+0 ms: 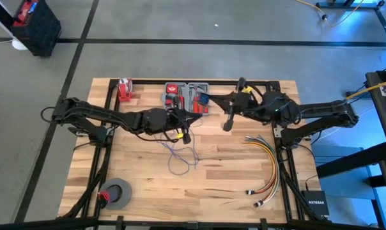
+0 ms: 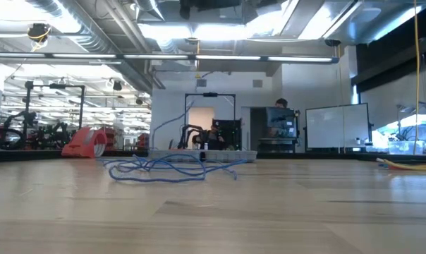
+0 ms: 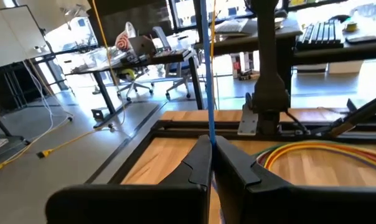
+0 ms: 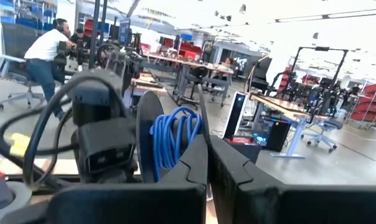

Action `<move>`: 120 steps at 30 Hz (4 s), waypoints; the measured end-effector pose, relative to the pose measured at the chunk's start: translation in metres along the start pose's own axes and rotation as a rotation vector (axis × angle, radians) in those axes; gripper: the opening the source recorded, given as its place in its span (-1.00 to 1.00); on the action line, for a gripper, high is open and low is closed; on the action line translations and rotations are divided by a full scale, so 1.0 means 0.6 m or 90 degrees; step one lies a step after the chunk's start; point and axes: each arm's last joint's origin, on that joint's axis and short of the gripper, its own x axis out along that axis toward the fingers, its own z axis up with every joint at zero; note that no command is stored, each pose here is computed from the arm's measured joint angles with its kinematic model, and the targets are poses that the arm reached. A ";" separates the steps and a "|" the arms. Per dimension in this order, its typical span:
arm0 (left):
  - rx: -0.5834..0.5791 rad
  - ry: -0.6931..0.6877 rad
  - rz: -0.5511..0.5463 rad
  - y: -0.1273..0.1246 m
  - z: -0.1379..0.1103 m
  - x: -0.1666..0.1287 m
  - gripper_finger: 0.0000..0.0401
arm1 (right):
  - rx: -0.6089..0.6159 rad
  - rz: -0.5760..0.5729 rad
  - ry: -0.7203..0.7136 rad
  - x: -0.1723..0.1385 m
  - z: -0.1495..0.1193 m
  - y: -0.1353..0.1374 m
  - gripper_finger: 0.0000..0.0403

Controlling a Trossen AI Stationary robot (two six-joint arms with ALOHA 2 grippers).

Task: Coil cords
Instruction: Coil the blue wire into the black spool

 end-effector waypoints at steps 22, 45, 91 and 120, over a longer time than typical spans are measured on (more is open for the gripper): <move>0.051 0.070 0.046 0.006 -0.018 -0.006 -0.97 | -0.009 -0.001 -0.009 -0.024 0.018 -0.013 -0.97; 0.013 0.002 0.097 0.071 0.059 -0.104 -0.97 | -0.199 -0.004 0.326 0.018 -0.105 0.025 -0.97; -0.017 -0.024 0.054 0.018 0.029 -0.037 -0.97 | -0.167 -0.110 0.254 0.102 -0.165 0.030 -0.97; 0.021 0.047 0.062 0.011 -0.013 0.000 -0.97 | -0.090 -0.042 0.103 0.053 0.006 0.014 -0.97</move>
